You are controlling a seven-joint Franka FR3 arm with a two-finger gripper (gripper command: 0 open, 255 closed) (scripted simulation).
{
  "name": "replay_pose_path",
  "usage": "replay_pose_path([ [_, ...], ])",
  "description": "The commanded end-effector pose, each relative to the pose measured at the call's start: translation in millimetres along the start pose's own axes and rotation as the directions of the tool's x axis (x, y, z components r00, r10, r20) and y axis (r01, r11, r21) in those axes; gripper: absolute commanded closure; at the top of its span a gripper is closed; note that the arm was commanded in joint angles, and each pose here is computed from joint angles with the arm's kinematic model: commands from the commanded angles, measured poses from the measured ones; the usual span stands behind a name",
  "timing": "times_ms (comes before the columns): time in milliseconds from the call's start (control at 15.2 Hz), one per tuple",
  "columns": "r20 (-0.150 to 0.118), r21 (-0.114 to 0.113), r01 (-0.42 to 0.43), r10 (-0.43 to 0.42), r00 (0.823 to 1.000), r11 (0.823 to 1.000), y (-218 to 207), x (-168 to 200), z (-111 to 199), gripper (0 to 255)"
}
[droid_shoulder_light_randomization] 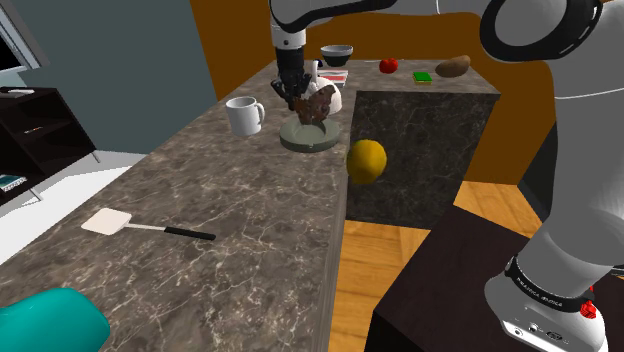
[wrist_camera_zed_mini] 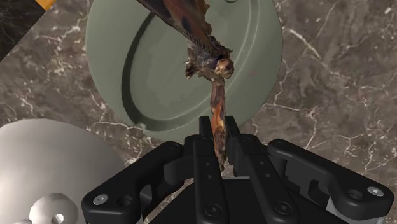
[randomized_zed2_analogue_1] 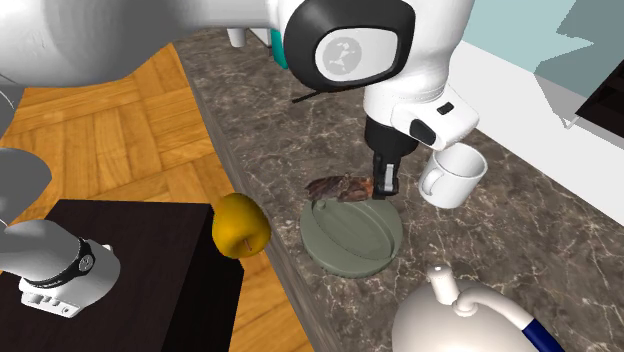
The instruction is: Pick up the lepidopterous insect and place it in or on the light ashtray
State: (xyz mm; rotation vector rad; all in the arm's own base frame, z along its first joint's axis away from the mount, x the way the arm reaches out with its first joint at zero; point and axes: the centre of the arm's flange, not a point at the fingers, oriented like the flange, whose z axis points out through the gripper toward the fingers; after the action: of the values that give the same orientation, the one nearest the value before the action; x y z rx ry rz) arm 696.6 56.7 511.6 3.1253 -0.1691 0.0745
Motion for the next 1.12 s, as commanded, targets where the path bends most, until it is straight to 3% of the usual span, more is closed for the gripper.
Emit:
replay_pose_path([
  [0, 0.0, 0.0, 0.0, 0.0, 1.0, 1.0, -1, -1, 10, 255],
  [330, 0.0, 0.0, 0.0, 0.0, 1.0, 1.0, -1, -2, 35, 255],
  [792, 0.0, 0.0, 0.0, 0.0, 1.0, 1.0, -1, -2, 35, 255],
  [858, 0.0, 0.0, 0.0, 0.0, 1.0, 1.0, -1, -2, 35, 0],
  [1056, 0.0, 0.0, 0.0, 0.0, 1.0, 1.0, -1, -2, 35, 0],
])
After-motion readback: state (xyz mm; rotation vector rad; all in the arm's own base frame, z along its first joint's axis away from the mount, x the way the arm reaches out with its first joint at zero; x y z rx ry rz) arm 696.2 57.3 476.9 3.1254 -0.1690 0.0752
